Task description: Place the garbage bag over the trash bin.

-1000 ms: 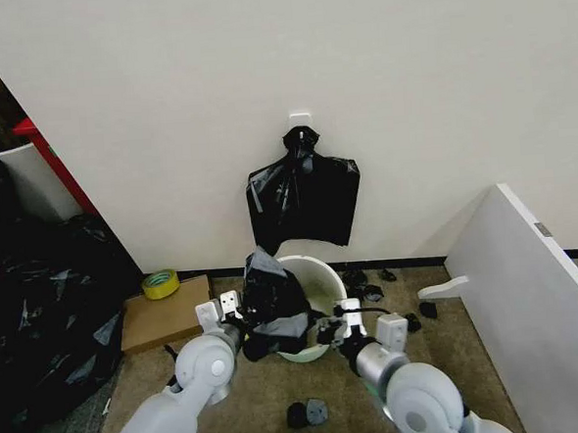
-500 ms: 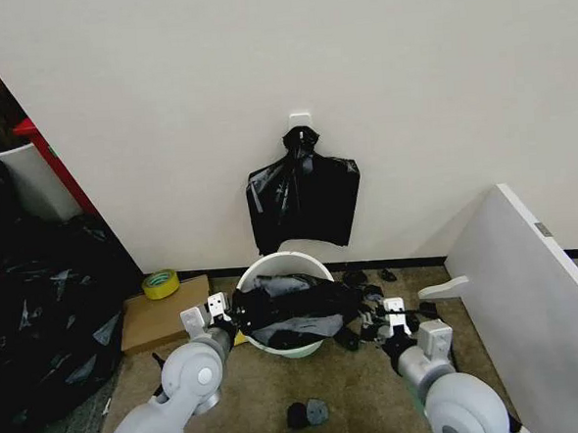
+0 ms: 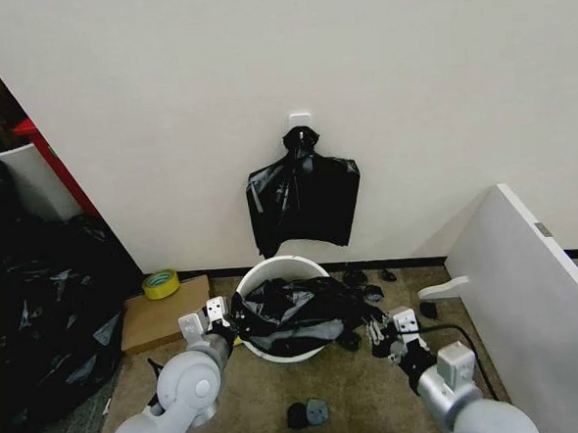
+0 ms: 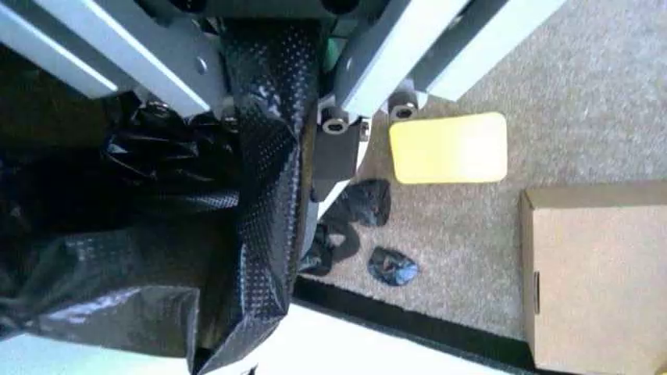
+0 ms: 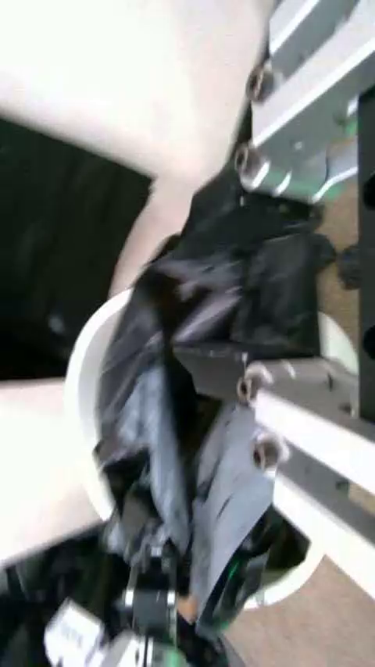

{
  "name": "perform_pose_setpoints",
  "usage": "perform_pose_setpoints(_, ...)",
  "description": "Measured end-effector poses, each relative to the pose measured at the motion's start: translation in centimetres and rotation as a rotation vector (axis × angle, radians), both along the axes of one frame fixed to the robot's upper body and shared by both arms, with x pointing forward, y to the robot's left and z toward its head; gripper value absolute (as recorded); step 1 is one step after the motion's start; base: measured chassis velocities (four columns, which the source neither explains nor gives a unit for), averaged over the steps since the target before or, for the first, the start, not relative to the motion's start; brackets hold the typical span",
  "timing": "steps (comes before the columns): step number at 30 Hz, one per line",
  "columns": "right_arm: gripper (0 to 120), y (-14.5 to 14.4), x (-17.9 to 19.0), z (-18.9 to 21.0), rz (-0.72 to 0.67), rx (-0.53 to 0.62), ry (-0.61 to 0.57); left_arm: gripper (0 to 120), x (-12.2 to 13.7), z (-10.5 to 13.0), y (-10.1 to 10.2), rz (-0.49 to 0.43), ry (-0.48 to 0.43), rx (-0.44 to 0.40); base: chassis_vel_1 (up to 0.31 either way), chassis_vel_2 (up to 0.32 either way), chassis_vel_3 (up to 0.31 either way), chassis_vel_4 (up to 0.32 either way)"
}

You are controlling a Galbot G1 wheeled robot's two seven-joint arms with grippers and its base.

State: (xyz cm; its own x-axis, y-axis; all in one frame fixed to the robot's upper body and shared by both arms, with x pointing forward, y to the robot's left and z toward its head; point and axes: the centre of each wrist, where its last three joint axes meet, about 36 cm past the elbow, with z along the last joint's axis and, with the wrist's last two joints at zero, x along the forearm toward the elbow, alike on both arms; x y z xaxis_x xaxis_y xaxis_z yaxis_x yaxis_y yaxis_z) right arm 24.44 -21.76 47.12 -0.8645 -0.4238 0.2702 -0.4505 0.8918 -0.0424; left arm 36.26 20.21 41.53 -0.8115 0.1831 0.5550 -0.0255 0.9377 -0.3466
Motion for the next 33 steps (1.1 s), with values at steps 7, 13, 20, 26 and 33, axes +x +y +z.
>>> perform_pose_setpoints(7,56,-0.6,0.3,1.6,0.165,-0.081,-0.171,1,-1.0,0.6,-0.1,-0.035,-0.027,0.027,0.000,0.000,0.000,0.000)
perform_pose_setpoints(13,76,-0.8,2.7,2.5,0.324,-0.218,-0.295,1,-1.7,1.1,-0.2,-0.098,-0.071,0.073,0.000,0.000,0.000,0.000)
perform_pose_setpoints(20,99,-2.3,6.6,1.6,0.584,-0.513,-0.441,1,-2.2,1.2,-0.6,-0.132,-0.103,0.111,0.000,0.000,0.000,0.000)
perform_pose_setpoints(26,100,-3.2,8.0,-0.4,0.692,-0.651,-0.502,1,-2.6,0.8,-1.0,-0.155,-0.097,0.116,0.000,0.000,0.000,0.000)
perform_pose_setpoints(33,98,-3.6,9.0,-2.2,0.740,-0.787,-0.608,1,-2.7,0.8,-1.2,-0.168,-0.093,0.122,0.000,0.000,0.000,0.000)
